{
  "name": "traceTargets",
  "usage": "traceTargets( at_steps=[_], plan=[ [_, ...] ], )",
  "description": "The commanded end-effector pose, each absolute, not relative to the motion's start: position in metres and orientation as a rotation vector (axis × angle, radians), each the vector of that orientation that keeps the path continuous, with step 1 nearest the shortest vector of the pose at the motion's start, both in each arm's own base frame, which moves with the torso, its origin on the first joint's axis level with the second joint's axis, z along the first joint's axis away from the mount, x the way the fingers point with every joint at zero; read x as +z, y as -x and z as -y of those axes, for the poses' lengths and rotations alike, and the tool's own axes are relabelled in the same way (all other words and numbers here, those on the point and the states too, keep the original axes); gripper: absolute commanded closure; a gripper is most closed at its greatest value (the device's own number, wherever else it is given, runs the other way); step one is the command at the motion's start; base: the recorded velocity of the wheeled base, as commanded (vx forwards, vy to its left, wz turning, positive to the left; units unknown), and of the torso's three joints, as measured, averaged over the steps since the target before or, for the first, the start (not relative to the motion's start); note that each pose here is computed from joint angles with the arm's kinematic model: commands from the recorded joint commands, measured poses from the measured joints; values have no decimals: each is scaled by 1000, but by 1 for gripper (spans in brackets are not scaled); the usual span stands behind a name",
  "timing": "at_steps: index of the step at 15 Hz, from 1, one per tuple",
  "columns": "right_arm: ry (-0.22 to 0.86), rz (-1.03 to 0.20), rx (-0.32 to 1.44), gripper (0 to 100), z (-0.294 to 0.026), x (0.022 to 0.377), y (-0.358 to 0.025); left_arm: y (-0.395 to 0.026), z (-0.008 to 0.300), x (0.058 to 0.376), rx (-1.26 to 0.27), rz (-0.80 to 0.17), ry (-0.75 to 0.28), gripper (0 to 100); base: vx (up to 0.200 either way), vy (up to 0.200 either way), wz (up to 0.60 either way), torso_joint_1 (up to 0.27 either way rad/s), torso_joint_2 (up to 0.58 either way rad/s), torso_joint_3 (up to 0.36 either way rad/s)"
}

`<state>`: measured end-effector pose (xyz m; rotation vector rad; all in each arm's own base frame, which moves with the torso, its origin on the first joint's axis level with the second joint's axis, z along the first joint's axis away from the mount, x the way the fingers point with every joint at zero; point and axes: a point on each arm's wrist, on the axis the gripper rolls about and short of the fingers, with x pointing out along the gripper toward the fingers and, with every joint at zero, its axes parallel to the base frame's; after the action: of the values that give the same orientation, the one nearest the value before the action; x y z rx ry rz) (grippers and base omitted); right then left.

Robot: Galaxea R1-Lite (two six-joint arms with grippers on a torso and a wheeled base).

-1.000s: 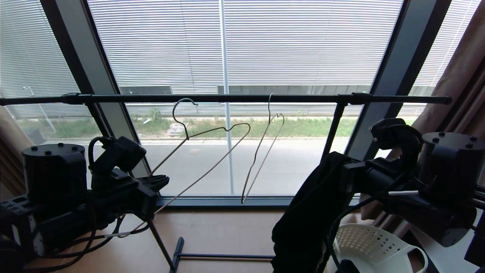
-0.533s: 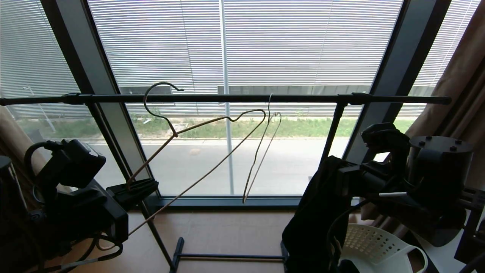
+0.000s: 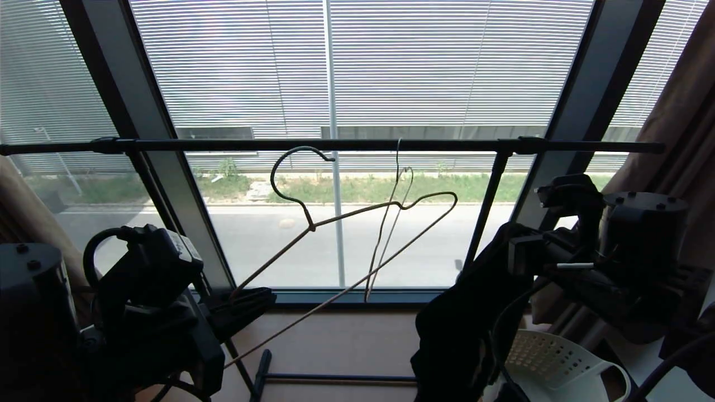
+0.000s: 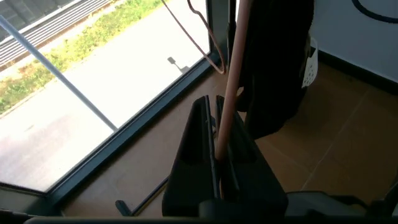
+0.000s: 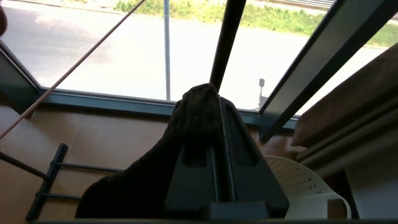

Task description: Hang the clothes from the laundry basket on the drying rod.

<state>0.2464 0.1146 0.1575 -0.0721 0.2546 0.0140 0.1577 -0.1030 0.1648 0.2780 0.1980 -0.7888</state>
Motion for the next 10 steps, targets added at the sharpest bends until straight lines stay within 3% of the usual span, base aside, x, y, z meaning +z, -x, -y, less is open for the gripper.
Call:
traceTargets(
  at_steps=[1, 7, 10],
  plan=[
    [68, -245, 0, 100, -112, 160, -249, -159, 111, 155, -825, -244, -291, 100, 0, 0, 0, 0, 0, 0],
    [64, -232, -20, 100, -110, 163, -251, -152, 126, 128, -914, -357, -334, 100, 0, 0, 0, 0, 0, 0],
    [67, -238, -18, 100, -111, 161, -252, -150, 131, 125, -939, -368, -342, 100, 0, 0, 0, 0, 0, 0]
  ],
)
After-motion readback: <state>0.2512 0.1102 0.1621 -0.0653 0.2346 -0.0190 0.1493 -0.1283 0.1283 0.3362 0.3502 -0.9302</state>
